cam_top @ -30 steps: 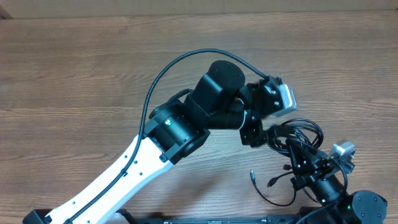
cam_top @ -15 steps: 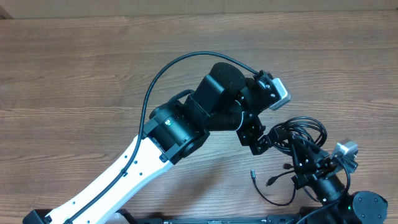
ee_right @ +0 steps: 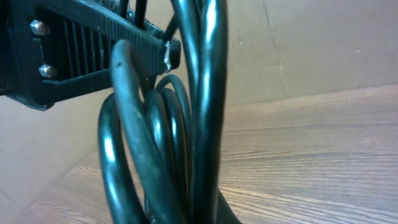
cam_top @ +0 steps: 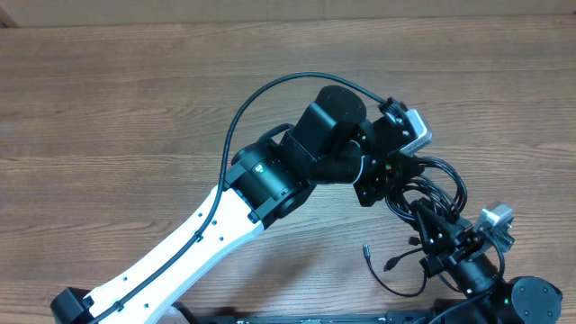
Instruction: Untangle cables
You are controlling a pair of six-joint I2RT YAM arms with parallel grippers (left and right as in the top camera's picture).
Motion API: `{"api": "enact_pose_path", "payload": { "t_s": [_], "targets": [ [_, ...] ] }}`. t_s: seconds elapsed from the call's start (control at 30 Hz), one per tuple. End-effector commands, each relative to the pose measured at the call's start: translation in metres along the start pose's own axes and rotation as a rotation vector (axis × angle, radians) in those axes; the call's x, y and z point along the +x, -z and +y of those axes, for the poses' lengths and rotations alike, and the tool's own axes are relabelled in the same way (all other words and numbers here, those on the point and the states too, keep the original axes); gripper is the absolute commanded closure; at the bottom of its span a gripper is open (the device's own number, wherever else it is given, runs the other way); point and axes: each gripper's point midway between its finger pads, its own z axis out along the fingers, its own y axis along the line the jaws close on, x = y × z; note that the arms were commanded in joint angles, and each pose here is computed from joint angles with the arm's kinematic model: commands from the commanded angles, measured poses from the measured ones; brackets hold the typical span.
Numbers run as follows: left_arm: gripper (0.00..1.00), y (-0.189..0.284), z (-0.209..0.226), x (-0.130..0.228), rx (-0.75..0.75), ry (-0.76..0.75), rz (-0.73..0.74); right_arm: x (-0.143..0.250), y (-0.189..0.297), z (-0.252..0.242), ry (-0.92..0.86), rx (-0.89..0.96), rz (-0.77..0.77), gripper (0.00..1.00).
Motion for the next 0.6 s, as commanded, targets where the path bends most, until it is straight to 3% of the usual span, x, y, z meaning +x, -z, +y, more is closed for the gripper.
{"api": "enact_pose_path", "payload": {
  "t_s": [0.0, 0.07, 0.13, 0.3, 0.43, 0.57],
  "targets": [
    [0.84, 0.001, -0.011, -0.009, 0.06, -0.012, -0.019, -0.008, 0.003, 0.009, 0.027, -0.029, -0.02, 0.96],
    [0.85, 0.001, -0.014, -0.009, 0.078, -0.013, -0.019, -0.009, 0.003, 0.009, 0.028, -0.03, -0.022, 0.96],
    [0.96, 0.002, -0.016, -0.009, 0.085, -0.012, -0.018, -0.009, 0.003, 0.009, 0.028, -0.03, -0.022, 0.96],
    [0.96, 0.002, -0.017, -0.012, 0.095, -0.03, -0.03, -0.006, 0.003, 0.004, 0.022, -0.004, -0.015, 0.96],
    [0.96, 0.01, -0.047, -0.036, 0.27, -0.002, -0.117, 0.001, 0.005, -0.024, 0.01, 0.149, -0.002, 0.96],
    [0.96, 0.015, -0.052, -0.049, 0.319, 0.095, -0.147, 0.0, 0.007, -0.037, -0.006, 0.225, -0.015, 0.96]
  ]
}}
